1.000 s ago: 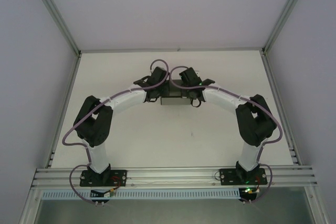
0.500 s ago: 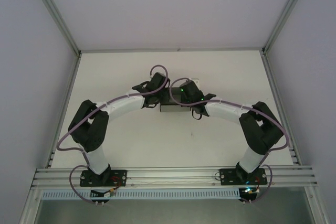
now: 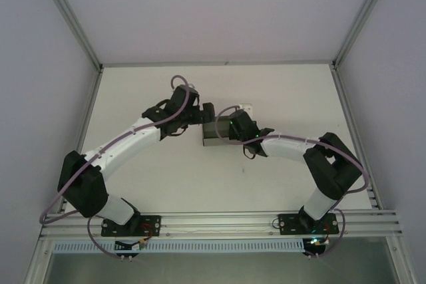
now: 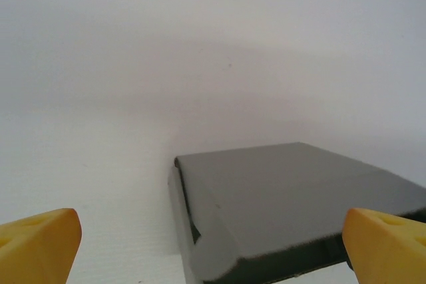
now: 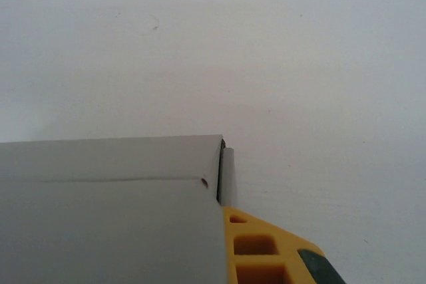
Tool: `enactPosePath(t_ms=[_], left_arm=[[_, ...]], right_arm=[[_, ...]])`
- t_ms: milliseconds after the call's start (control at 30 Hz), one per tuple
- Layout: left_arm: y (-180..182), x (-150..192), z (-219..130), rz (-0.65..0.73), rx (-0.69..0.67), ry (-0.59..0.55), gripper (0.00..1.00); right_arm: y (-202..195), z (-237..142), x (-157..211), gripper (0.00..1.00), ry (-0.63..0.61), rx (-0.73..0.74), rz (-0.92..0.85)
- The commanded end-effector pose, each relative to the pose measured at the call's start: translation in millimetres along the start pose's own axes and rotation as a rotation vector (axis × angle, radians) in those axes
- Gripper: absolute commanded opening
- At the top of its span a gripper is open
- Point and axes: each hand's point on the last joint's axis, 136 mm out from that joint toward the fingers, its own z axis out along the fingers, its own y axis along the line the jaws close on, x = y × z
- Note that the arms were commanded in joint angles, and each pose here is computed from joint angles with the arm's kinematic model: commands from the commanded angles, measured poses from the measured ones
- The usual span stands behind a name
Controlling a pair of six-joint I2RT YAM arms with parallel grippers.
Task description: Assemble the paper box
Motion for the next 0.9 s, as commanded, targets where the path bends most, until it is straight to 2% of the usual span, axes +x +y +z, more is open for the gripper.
enactPosePath(t_ms=[0, 100, 233, 400, 533, 767, 867], left_arm=[[14.8, -12.6, 0.2, -0.112, 0.006, 0.037, 1.00], [13.0, -8.9, 21.0, -0.168, 0.051, 0.103, 1.00], [8.4, 14.1, 54.0, -0.219, 0.102, 0.215, 1.00], [13.6, 49.4, 74.2, -0.251, 0.124, 0.305, 0.91], [26.5, 66.8, 75.1, -0.281, 0.094, 0.315, 0.86], [29.1, 86.4, 76.9, -0.340, 0.132, 0.330, 0.81], [27.5, 89.0, 75.7, -0.353, 0.154, 0.326, 0.80]], right_arm=[[5.4, -1.3, 10.5, 0.00, 0.002, -0.021, -0.042], [9.7, 0.2, 12.7, 0.02, -0.013, -0.032, -0.033], [17.5, 2.2, 16.7, 0.02, -0.027, -0.051, -0.032], [23.3, -1.1, 19.3, 0.04, -0.046, -0.040, -0.067], [25.5, -7.1, 20.4, 0.06, -0.067, -0.022, -0.074], [30.4, -16.9, 26.1, 0.10, -0.080, 0.026, -0.132], [31.5, -21.6, 31.8, 0.17, -0.064, 0.037, -0.136]])
